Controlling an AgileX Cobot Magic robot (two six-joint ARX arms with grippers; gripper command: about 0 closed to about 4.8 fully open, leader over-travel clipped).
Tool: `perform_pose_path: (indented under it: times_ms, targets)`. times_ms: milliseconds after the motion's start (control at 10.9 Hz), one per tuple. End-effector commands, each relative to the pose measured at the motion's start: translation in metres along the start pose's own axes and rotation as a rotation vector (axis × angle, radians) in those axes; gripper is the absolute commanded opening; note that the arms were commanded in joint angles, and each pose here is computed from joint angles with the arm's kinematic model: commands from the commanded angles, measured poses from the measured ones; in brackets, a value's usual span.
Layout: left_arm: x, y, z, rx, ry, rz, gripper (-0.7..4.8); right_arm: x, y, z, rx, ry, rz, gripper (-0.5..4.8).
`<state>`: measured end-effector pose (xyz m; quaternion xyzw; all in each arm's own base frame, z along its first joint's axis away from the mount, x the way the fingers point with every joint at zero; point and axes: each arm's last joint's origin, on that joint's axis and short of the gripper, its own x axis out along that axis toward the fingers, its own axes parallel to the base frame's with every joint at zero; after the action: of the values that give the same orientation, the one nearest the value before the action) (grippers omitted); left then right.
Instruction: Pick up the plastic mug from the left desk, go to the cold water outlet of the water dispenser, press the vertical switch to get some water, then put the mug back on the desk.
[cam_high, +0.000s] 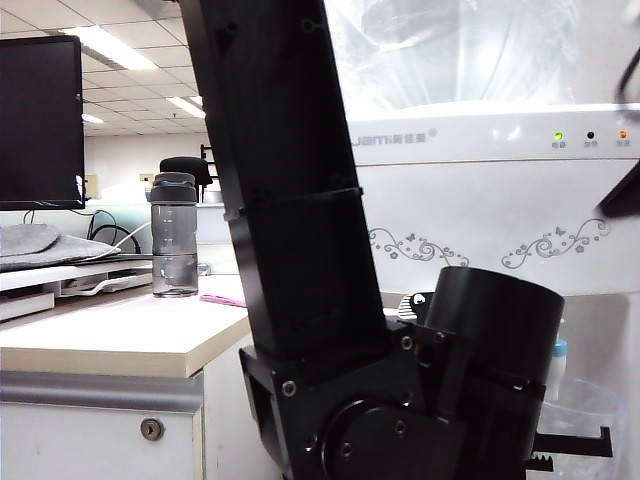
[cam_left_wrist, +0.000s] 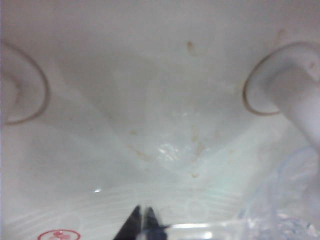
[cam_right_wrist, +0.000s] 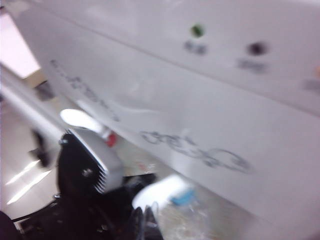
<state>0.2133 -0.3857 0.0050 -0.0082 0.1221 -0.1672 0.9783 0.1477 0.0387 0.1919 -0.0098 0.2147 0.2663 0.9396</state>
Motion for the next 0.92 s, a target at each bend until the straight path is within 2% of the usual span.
perform_pose_path:
  times_ms: [92, 368, 920]
  targets:
    - [0.0, -0.004, 0.01, -0.052, -0.05, -0.006, -0.06, 0.017, -0.003, 0.002, -0.007, -0.02, 0.084, -0.01]
    - [0.0, -0.004, 0.01, -0.053, -0.051, -0.006, -0.06, 0.037, -0.009, -0.002, -0.031, 0.001, 0.128, -0.01]
    - [0.0, -0.004, 0.01, -0.053, -0.052, -0.007, -0.06, 0.052, -0.014, -0.01, -0.061, 0.037, 0.127, -0.01]
